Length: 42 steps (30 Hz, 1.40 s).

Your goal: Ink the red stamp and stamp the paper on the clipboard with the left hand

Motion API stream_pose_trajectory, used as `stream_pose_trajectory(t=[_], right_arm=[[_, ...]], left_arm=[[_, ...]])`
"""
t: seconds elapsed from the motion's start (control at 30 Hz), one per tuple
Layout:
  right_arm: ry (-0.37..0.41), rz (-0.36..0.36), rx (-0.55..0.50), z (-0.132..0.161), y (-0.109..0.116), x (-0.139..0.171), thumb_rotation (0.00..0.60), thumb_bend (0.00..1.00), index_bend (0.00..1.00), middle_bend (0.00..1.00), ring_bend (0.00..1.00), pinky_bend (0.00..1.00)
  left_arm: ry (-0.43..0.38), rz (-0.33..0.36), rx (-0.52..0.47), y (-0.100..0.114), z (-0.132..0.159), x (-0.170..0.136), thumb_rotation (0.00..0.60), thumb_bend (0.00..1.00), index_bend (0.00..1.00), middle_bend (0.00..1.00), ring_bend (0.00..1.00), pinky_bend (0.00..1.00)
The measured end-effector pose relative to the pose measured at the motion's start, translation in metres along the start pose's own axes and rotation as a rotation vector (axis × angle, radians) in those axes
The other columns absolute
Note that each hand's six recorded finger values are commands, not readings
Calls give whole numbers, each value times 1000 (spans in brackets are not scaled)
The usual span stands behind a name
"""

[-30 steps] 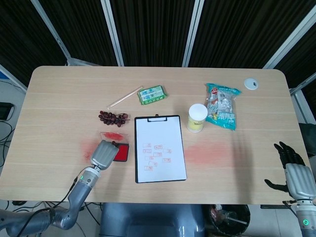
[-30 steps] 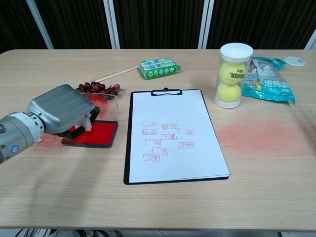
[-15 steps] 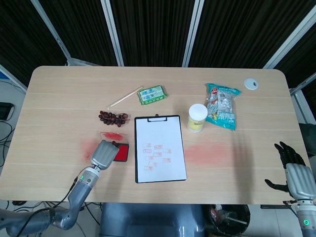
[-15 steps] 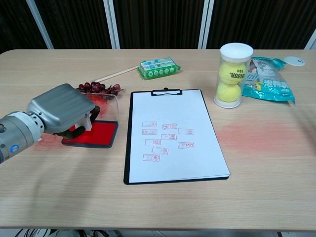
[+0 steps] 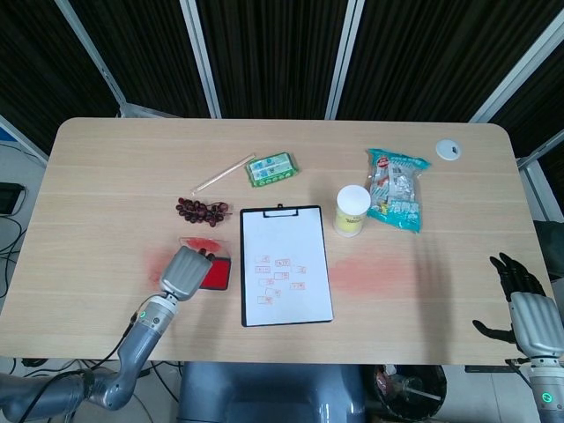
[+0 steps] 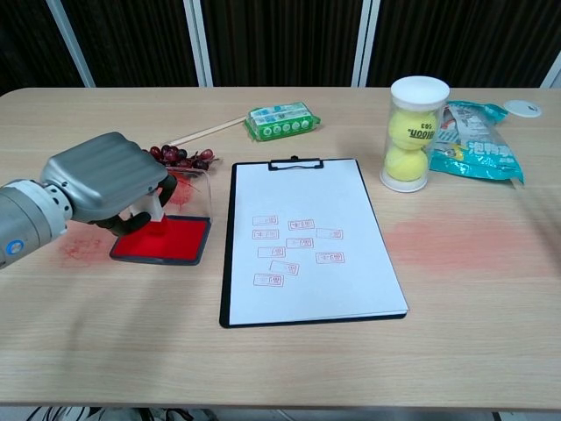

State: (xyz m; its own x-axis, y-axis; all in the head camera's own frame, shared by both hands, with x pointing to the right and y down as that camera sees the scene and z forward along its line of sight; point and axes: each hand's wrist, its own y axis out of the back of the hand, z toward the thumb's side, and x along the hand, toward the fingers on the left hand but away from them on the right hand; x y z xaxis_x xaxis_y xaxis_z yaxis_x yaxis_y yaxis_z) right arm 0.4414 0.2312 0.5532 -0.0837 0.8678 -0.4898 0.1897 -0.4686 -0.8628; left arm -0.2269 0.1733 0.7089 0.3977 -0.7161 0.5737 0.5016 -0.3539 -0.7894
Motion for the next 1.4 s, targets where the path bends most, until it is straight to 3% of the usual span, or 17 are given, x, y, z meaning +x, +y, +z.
stream_pose_trajectory(t=[1.0,1.4], right_arm=[[-9,7,-12,-1,-1,0,600,139,0,0,0,135],[-9,9,-15,-1,-1,0,600,139,0,0,0,135]], left_arm=[[-30,-58,31,-30,12,-7,600,468,687,748,950,1000],[-23,-29,24,-17,10,-6,600,468,686,747,950,1000]])
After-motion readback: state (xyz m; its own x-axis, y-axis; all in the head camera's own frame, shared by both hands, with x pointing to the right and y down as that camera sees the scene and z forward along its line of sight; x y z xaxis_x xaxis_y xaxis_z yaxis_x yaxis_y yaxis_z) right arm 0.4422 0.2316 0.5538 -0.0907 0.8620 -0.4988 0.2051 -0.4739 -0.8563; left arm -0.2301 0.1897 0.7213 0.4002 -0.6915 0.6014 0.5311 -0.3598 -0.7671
